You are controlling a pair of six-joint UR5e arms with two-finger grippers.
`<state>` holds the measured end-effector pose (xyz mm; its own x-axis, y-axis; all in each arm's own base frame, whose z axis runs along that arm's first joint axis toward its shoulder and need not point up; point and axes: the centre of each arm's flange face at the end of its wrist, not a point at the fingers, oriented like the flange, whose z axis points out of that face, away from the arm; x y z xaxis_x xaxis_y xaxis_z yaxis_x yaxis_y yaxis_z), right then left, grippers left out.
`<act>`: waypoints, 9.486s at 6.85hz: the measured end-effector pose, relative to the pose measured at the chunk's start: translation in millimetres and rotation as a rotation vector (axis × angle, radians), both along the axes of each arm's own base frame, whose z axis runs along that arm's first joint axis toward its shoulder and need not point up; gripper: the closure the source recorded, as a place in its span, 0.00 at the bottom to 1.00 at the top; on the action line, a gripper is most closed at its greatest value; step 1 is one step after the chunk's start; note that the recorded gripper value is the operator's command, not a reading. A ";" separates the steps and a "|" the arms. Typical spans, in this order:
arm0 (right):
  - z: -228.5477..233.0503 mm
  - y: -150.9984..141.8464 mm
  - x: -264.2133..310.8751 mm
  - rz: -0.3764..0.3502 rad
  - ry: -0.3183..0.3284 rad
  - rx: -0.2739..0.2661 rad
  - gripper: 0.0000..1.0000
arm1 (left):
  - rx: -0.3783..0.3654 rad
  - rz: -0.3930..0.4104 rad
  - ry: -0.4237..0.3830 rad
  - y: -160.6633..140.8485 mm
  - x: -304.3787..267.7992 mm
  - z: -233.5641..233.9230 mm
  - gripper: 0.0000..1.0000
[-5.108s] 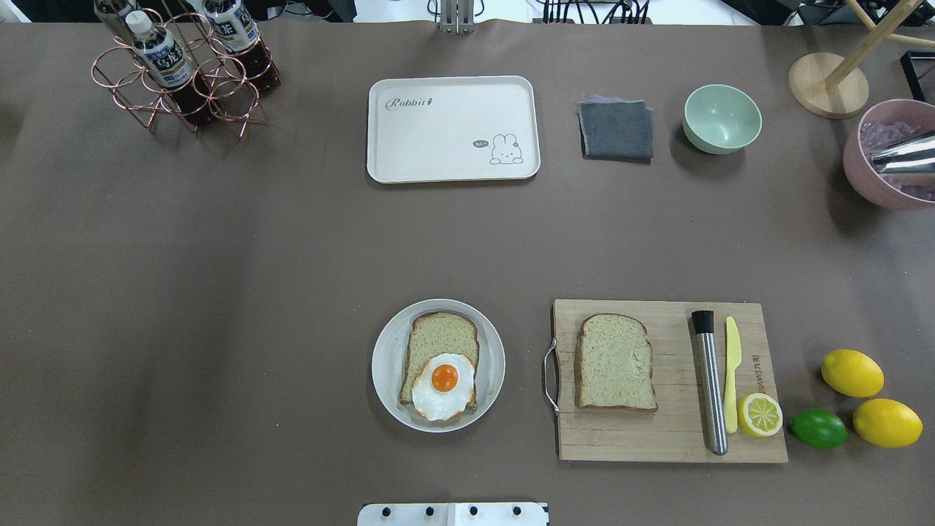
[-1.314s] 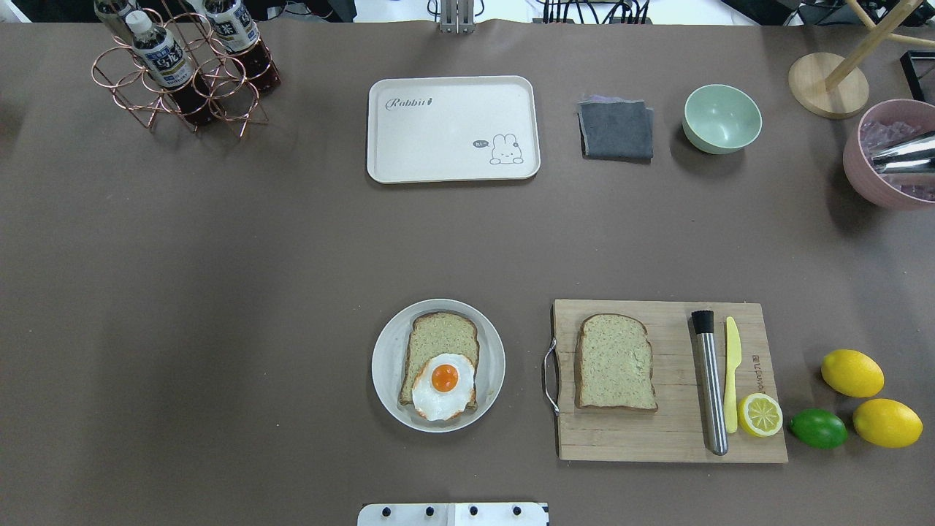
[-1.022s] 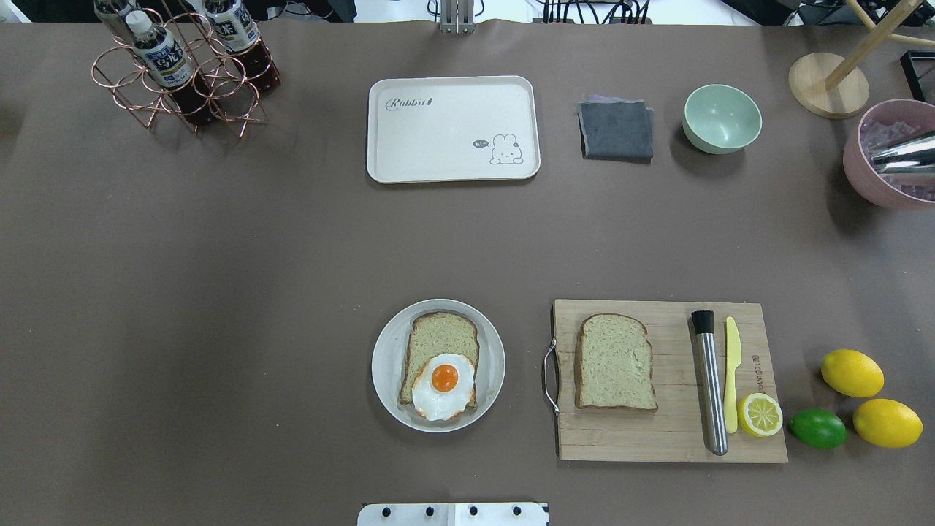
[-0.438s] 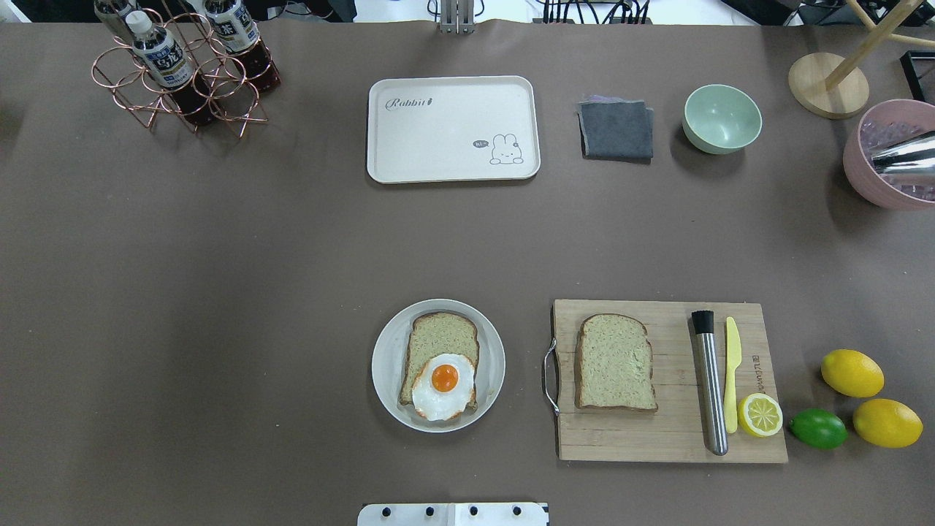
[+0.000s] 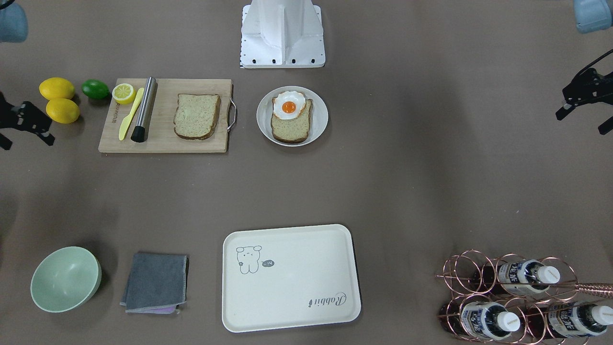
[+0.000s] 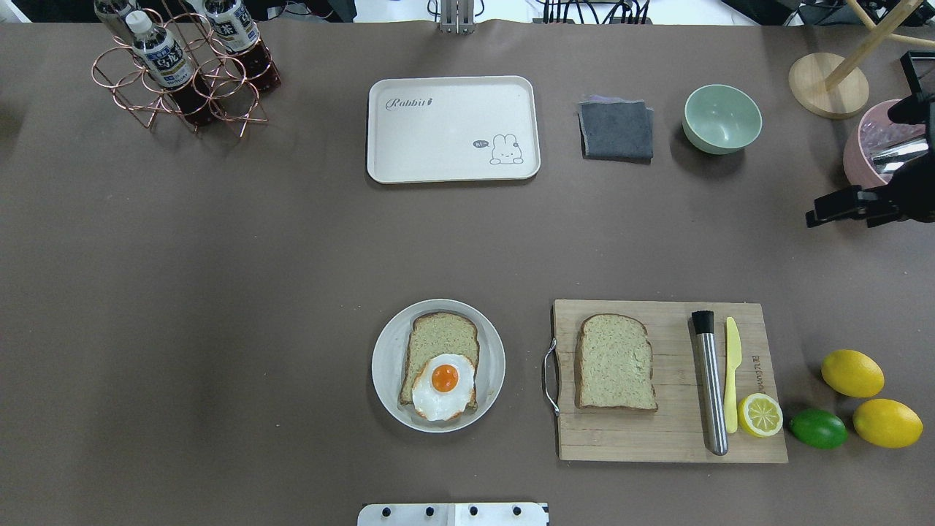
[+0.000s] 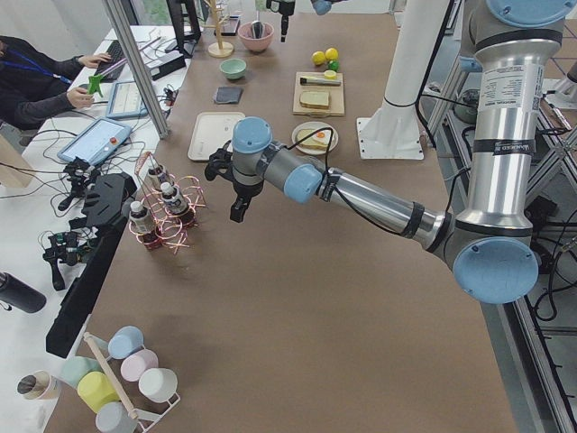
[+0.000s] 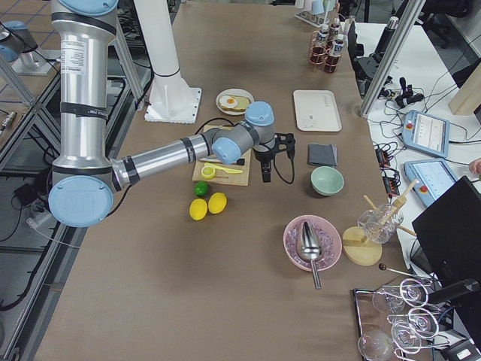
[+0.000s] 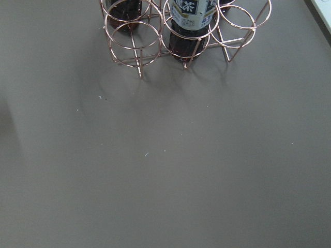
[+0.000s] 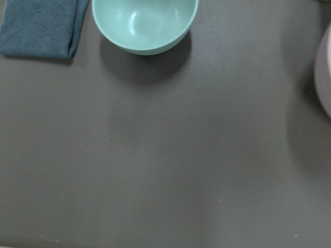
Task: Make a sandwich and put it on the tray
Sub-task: 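Move the right gripper over the bread slice on the wooden board, then grasp the bread slice with the right gripper and lift it, then carry the bread slice over the plate and lower onto the egg, then set the bread slice on top and open the right gripper, then withdraw the right arm while the left arm reaches toward the plate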
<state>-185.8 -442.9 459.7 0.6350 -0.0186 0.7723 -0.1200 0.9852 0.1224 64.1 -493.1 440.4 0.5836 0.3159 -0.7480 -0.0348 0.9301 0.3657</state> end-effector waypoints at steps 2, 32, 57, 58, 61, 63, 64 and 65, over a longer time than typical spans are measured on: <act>-35.3 49.4 -85.4 0.025 -0.050 -0.033 0.04 | -0.029 -0.015 0.050 6.6 35.6 -12.4 0.02; -194.3 113.0 -258.1 0.068 -0.301 -0.027 1.00 | -0.028 -0.012 0.095 14.5 55.6 -26.9 0.02; -176.3 4.3 -239.9 0.089 -0.126 -0.021 0.00 | -0.097 -0.008 0.154 8.9 104.1 -68.8 0.02; -152.7 -23.5 -209.4 0.053 -0.017 -0.004 0.00 | -0.117 -0.001 0.175 7.4 133.1 -91.4 0.02; -51.2 -69.1 -79.7 -0.074 0.186 0.040 0.00 | -0.164 -0.021 0.211 24.6 243.1 -163.2 0.02; 11.4 -77.7 25.1 -0.158 0.250 0.078 0.00 | -0.192 -0.046 0.223 37.6 292.8 -190.9 0.02; 31.1 -78.9 79.3 -0.201 0.249 0.082 0.00 | -0.208 -0.048 0.224 40.8 308.1 -195.5 0.02; 46.7 -74.7 124.6 -0.245 0.231 0.095 0.00 | -0.215 -0.039 0.216 49.0 325.0 -195.3 0.02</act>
<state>-61.2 -517.5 506.4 0.7608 -0.2571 0.5958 0.1602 0.9642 0.2115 389.1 -444.1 245.0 0.4121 0.1179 -0.9035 0.0593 0.9860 0.1557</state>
